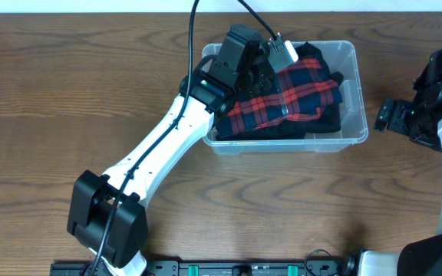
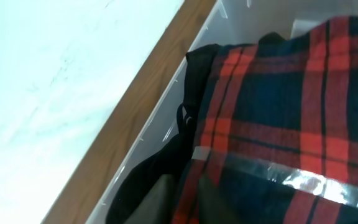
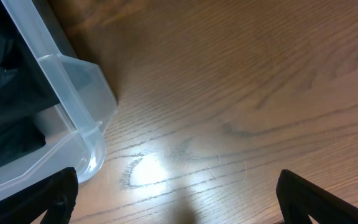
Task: Pack container
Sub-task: 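Release the shirt and press it flat with the left gripper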
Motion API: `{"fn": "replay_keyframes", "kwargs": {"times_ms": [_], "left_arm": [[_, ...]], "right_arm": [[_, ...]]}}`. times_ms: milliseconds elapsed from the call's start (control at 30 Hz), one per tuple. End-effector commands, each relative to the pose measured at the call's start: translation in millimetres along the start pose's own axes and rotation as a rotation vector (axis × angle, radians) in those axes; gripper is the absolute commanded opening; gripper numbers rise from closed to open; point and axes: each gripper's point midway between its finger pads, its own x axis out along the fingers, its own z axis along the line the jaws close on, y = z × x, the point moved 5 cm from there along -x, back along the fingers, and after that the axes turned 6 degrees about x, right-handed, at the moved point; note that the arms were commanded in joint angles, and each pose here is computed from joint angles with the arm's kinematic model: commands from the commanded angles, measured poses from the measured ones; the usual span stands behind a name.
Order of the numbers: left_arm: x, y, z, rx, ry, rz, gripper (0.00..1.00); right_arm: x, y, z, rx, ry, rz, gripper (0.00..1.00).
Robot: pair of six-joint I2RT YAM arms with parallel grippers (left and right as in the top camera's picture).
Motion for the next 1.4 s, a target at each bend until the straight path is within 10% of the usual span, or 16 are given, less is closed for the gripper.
{"fn": "replay_keyframes", "kwargs": {"times_ms": [0,633,1067,1367], "left_arm": [[0.0,-4.5,4.5,-0.043,-0.016,-0.017,0.1],[91.8,116.5,-74.6,-0.127,0.255,0.38,0.1],[24.1,-7.0,-29.6,-0.053,0.056,-0.002,0.1],[39.0,-22.2,-69.0,-0.017,0.161,-0.051,0.11]], "right_arm": [[-5.3,-1.5,-0.7,0.01,0.007,-0.021,0.99],[-5.3,-1.5,-0.7,0.009,0.007,-0.021,0.99],[-5.3,-1.5,-0.7,0.009,0.007,-0.021,0.99],[-5.3,-1.5,-0.7,0.01,0.007,-0.021,0.99]]}}
